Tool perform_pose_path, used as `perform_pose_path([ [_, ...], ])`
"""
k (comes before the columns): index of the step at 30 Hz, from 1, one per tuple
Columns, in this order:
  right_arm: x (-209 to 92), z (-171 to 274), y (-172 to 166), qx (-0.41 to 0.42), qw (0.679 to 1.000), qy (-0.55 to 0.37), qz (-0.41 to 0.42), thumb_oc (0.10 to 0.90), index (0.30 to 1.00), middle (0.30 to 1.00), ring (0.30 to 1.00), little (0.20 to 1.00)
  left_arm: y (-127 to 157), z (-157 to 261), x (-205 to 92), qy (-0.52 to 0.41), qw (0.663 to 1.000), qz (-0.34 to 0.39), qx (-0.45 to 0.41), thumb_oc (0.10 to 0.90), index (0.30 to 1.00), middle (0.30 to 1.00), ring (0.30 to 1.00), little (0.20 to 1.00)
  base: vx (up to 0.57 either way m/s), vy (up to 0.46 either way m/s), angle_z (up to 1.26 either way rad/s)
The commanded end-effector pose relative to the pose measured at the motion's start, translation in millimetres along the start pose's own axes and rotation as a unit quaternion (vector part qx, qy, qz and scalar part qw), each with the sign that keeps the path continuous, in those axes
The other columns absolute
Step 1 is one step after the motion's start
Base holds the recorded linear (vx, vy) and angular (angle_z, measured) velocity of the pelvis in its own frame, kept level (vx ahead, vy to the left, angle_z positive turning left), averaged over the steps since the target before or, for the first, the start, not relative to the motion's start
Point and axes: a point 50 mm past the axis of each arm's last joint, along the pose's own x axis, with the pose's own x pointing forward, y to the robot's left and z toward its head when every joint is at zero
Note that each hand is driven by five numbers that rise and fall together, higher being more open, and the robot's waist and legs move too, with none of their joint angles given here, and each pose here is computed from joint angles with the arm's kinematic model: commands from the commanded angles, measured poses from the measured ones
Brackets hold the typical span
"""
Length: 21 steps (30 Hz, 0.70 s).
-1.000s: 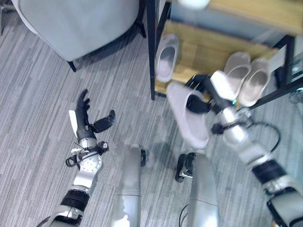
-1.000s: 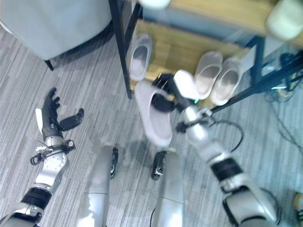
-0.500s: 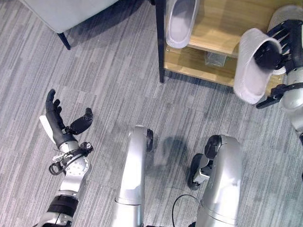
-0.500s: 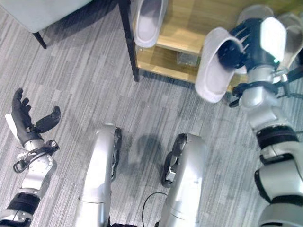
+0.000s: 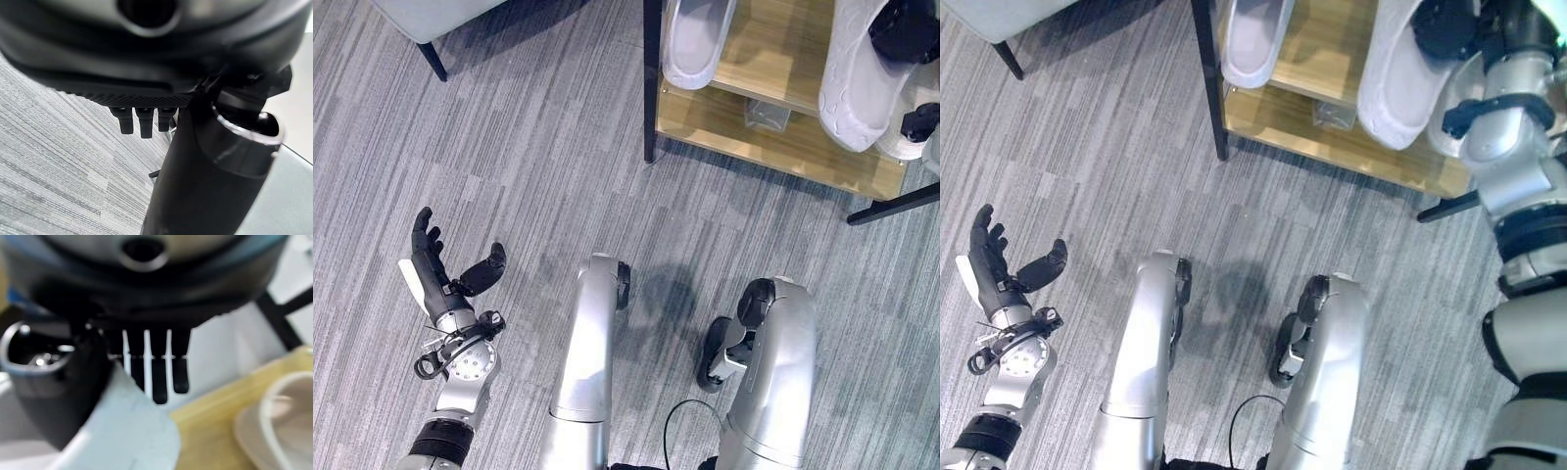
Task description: Arrange the slippers neatly on the shoe rack.
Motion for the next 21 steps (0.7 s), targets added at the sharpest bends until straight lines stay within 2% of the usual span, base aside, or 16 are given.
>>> perform_pose_path([
  [1, 31, 20, -69, 0.009, 0.992, -0.03, -0.121, 0.4, 0.3, 0.3, 0.3, 0.3, 5, 25, 10, -0.083, 0.996, -0.012, -0.019, 0.8, 0.9, 0.9, 0.9, 0.9, 0.0, 0.0, 0.0],
  [9, 40, 11, -78, -0.061, 0.991, 0.005, -0.117, 0.4, 0.3, 0.3, 0.3, 0.3, 8, 21, 3, -0.078, 0.996, -0.049, -0.004, 0.8, 0.9, 0.9, 0.9, 0.9, 0.0, 0.0, 0.0],
  [10, 41, 12, -79, -0.065, 0.991, 0.005, -0.121, 0.8, 0.9, 0.9, 0.9, 0.9, 9, 19, 3, -0.077, 0.996, -0.05, 0.0, 0.8, 0.9, 0.9, 0.9, 0.9, 0.0, 0.0, 0.0],
  [21, 50, 17, -107, -0.07, 0.986, 0.012, -0.151, 0.8, 0.9, 0.9, 0.9, 0.9, 19, 13, -2, -0.084, 0.989, -0.102, 0.06, 0.8, 0.9, 0.9, 0.9, 0.9, 0.0, 0.0, 0.01],
])
